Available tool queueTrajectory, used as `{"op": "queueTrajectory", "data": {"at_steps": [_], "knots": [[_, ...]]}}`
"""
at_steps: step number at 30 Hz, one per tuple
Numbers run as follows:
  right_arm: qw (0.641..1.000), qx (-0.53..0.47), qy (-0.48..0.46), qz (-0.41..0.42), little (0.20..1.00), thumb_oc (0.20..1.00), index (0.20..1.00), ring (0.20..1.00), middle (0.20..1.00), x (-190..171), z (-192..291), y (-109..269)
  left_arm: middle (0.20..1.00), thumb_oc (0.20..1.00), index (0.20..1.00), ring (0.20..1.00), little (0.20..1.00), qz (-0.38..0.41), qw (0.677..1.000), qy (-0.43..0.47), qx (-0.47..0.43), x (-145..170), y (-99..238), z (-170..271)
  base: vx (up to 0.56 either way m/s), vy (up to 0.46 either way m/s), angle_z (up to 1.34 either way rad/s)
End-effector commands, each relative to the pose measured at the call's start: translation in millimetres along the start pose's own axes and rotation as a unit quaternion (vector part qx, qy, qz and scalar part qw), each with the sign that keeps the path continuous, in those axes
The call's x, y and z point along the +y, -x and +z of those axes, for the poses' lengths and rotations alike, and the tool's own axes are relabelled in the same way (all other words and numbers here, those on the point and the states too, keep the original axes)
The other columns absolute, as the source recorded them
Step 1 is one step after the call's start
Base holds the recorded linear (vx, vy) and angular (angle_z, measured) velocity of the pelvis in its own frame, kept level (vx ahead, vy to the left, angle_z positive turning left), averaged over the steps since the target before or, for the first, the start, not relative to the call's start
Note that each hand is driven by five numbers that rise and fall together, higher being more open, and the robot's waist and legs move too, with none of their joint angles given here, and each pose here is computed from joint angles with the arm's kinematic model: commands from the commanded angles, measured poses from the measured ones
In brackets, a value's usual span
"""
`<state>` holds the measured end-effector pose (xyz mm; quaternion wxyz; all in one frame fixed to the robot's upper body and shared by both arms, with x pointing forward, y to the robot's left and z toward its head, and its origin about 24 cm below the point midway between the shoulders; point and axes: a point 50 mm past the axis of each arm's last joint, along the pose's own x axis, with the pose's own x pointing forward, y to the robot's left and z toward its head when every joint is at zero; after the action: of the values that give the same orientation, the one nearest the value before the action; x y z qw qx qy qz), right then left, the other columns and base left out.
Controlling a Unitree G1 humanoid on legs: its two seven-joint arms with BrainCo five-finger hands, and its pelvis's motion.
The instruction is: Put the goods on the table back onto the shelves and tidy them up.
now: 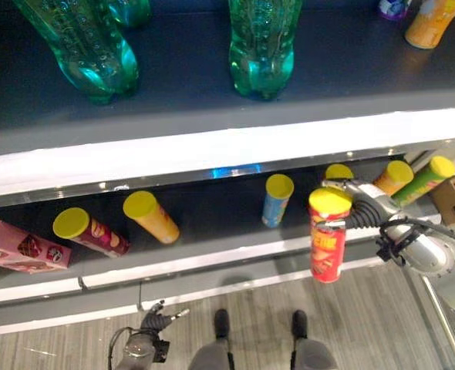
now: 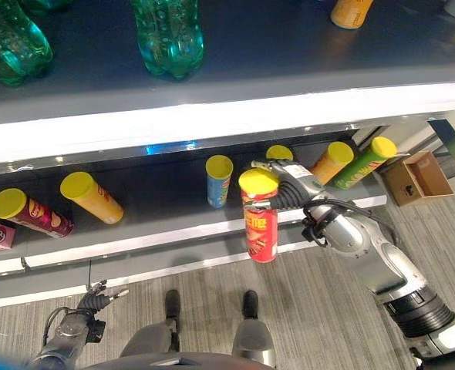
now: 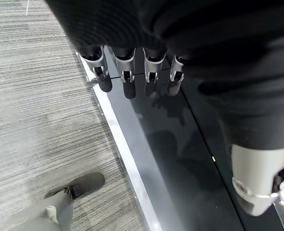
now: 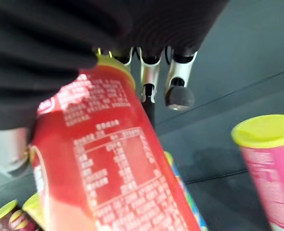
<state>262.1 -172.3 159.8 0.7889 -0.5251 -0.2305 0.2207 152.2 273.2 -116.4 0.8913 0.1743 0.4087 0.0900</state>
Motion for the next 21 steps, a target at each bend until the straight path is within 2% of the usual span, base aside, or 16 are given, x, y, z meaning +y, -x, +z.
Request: {"op": "queueTrajectory", "data": {"at_steps": [1, 5, 11, 12, 21], "knots": [[0.997, -0.064, 0.042, -0.034, 0.2, 0.2, 0.2, 0.2, 0.2, -22.9, 19.6, -18.8, 1.0, 1.0, 1.0, 1.0, 1.0, 0.021, 1.0, -0.022, -0.006, 11.1, -2.5, 4.4, 0.0, -0.074, 0.21], [0.995, -0.087, 0.048, -0.026, 0.2, 0.2, 0.2, 0.2, 0.2, -19.0, 29.0, -32.4, 1.0, 1.0, 1.0, 1.0, 1.0, 0.018, 1.0, -0.016, -0.006, 6.8, -0.8, 2.7, 0.0, -0.033, 0.16], [0.995, -0.087, 0.048, -0.026, 0.2, 0.2, 0.2, 0.2, 0.2, -19.0, 29.0, -32.5, 1.0, 1.0, 1.0, 1.0, 1.0, 0.018, 1.0, -0.016, -0.006, 6.8, -0.8, 2.7, 0.0, -0.013, 0.06], [0.993, -0.106, 0.048, -0.007, 0.2, 0.2, 0.2, 0.2, 0.2, -9.5, 38.0, -52.0, 1.0, 1.0, 1.0, 1.0, 1.0, 0.018, 1.0, -0.002, -0.004, 2.3, 3.0, -2.4, -0.03, -0.067, -0.01], [0.993, -0.094, 0.065, -0.005, 0.2, 0.2, 0.2, 0.2, 0.2, 1.4, 37.0, -78.0, 1.0, 1.0, 1.0, 1.0, 1.0, 0.012, 1.0, 0.014, -0.005, -5.0, 6.8, -5.1, 0.0, -0.029, 0.2]]}}
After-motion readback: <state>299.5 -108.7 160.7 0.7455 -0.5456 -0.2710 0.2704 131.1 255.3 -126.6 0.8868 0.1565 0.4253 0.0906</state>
